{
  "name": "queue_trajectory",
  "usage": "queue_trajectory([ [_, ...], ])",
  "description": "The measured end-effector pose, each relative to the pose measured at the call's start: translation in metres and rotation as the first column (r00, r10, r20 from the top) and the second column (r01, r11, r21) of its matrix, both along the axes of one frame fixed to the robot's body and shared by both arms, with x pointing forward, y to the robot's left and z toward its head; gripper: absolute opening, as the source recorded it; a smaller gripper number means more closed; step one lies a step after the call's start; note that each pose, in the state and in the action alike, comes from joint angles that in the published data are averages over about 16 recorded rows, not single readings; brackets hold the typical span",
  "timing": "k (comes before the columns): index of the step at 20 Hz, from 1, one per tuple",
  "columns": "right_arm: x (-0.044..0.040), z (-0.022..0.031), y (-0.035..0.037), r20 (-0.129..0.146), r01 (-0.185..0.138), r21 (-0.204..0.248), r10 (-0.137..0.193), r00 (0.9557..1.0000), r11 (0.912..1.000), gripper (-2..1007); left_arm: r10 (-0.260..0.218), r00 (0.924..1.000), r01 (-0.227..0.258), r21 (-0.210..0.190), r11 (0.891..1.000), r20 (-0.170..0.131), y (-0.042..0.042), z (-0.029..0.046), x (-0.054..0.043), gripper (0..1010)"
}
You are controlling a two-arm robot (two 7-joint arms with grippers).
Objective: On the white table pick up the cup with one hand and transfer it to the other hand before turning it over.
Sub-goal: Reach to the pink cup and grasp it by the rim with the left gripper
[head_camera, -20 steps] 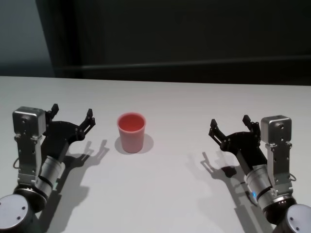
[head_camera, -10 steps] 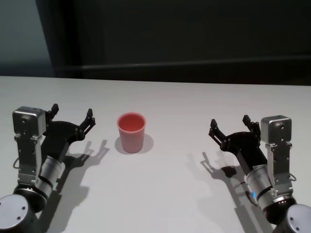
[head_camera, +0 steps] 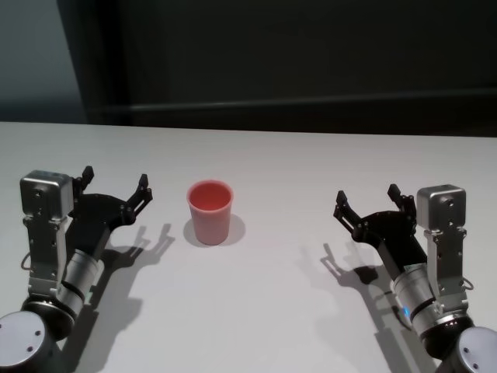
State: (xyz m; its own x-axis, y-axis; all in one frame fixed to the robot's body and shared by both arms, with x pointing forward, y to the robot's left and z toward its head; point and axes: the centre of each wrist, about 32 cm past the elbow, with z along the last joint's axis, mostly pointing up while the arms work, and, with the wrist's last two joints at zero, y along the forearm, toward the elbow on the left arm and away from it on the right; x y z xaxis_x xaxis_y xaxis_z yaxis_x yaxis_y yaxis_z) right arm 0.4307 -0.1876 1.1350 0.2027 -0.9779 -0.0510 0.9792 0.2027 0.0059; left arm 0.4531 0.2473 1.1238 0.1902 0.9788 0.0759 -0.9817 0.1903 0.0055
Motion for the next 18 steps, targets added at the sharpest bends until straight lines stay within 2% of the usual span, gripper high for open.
queue_trajectory([
  [18, 0.0, 0.0, 0.0, 0.0, 0.0, 0.0, 0.0, 1.0, 1.0, 1002, 0.0, 1.0, 0.0, 0.0, 1.0, 0.0, 0.0, 0.0, 0.0, 1003],
])
